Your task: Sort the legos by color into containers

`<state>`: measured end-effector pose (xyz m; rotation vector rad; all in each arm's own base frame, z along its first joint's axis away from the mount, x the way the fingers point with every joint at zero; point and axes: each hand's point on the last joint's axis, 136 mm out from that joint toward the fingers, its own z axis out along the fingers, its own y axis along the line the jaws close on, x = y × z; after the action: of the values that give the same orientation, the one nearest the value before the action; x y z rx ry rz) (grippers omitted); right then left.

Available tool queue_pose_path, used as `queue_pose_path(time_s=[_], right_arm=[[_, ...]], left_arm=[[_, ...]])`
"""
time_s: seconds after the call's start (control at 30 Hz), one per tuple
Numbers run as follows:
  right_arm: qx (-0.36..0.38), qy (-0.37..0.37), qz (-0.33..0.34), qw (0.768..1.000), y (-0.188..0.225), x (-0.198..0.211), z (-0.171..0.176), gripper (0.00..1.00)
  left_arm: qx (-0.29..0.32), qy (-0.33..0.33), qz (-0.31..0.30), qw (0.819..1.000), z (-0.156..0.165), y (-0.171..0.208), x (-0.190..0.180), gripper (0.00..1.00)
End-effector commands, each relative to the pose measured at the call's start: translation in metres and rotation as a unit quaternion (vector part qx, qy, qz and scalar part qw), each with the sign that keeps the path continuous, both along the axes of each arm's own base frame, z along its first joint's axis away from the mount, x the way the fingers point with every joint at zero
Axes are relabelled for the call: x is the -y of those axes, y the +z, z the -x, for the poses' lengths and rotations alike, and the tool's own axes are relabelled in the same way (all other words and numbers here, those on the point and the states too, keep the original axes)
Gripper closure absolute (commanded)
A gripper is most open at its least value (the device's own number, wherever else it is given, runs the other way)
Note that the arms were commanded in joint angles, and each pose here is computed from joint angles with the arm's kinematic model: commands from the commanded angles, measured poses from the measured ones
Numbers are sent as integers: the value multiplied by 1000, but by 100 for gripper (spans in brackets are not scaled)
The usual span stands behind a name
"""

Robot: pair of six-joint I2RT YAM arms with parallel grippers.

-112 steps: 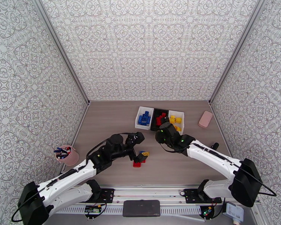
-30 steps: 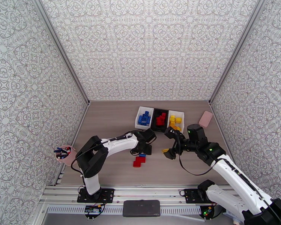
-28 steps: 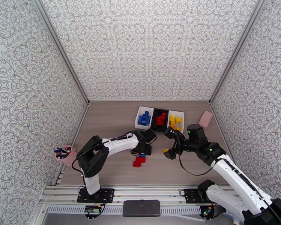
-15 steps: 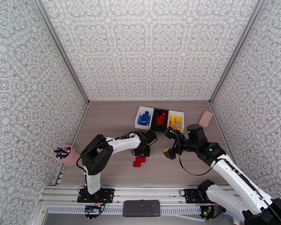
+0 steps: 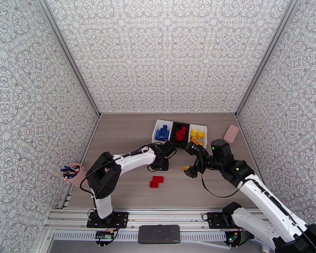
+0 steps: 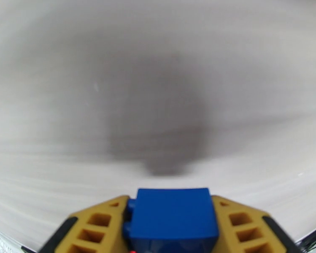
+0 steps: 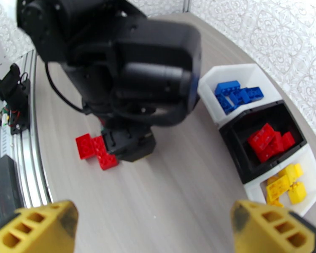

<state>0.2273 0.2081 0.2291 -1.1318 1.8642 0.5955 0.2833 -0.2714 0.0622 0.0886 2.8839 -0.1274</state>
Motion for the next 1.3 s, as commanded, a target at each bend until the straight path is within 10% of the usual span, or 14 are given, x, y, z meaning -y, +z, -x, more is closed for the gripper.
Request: queue_pose_path(time_s=[0.0, 0.6, 1.27], right_arm=[[3, -9, -4, 1000, 0, -3, -6, 0], [55, -94, -47, 993, 17, -3, -52, 0], [55, -137, -42, 988, 19, 11, -53, 0]], left_arm=[[74, -2, 27, 997, -36, 35, 7, 63], [253, 42, 68, 964, -186, 95, 26, 65], [244, 74, 65, 965, -256, 67, 20, 59]])
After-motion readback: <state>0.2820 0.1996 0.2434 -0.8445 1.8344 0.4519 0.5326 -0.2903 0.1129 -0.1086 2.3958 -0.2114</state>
